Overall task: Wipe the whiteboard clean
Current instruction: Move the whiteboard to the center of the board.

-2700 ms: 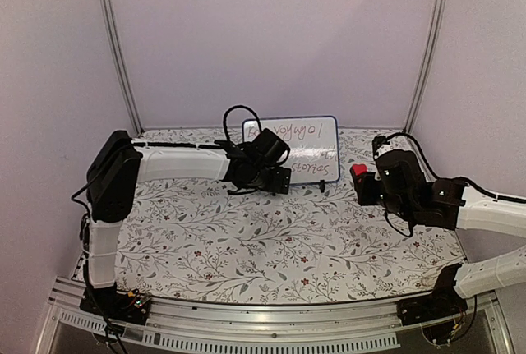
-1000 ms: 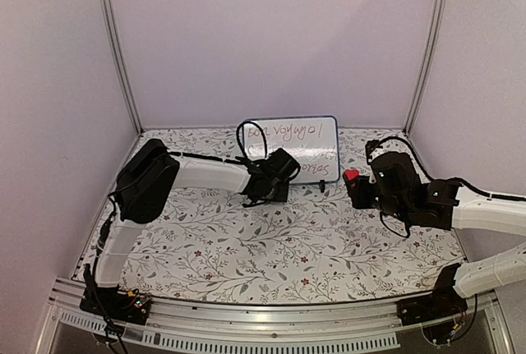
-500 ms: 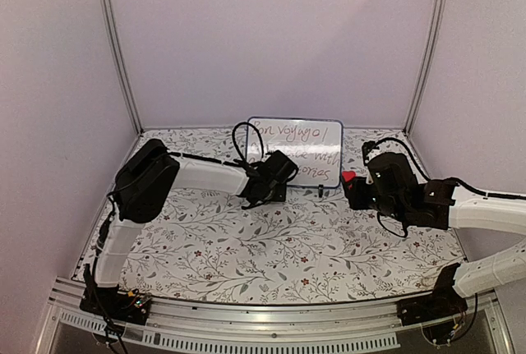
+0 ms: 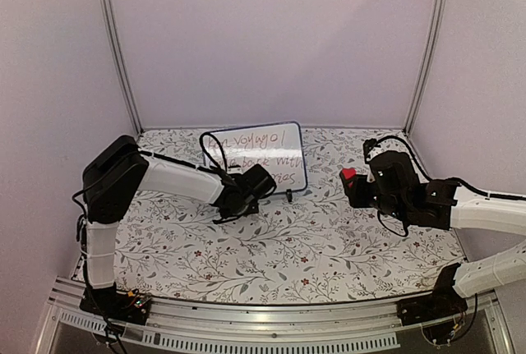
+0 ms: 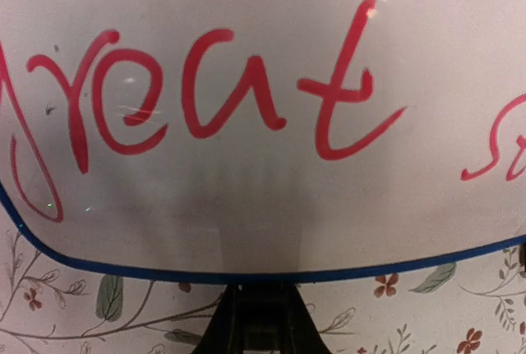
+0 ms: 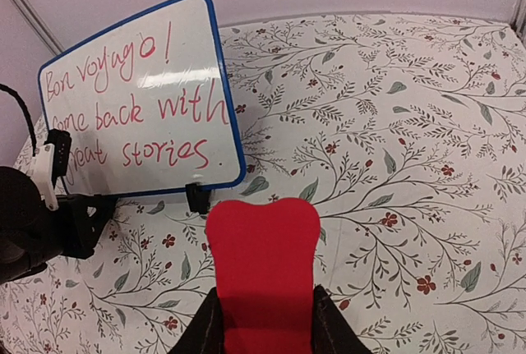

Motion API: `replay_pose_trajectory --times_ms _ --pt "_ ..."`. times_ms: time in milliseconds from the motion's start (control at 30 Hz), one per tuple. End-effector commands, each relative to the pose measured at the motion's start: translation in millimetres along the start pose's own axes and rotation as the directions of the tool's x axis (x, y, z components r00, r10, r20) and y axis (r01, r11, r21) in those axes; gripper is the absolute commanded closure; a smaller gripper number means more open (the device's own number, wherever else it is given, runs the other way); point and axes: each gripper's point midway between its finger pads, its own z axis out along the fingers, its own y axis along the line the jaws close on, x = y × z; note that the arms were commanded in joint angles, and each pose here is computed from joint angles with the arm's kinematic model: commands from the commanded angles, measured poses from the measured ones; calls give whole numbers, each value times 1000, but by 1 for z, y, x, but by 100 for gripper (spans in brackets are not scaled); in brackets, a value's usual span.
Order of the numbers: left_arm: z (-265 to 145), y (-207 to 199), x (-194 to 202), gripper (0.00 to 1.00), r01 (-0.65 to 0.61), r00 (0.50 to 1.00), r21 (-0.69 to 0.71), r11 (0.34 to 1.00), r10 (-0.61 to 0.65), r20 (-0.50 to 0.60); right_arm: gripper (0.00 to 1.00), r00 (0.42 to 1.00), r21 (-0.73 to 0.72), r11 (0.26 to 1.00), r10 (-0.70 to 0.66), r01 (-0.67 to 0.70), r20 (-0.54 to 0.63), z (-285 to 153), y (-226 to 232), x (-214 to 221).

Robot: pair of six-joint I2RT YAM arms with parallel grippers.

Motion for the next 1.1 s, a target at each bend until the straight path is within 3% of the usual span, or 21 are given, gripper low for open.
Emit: replay_pose_trajectory --times_ms 0,300,1067 --pt "-8 41 41 100 86 992 -183 979 -100 -72 74 1000 -28 1000 9 -8 25 2 6 -7" --pt "-19 43 81 100 113 973 -360 926 -178 -150 74 1000 -32 999 -1 1 12 6 7 -1" --pt "-49 -3 128 99 164 936 -268 950 -235 -262 74 1000 -56 998 25 -25 3 -3 6 1"
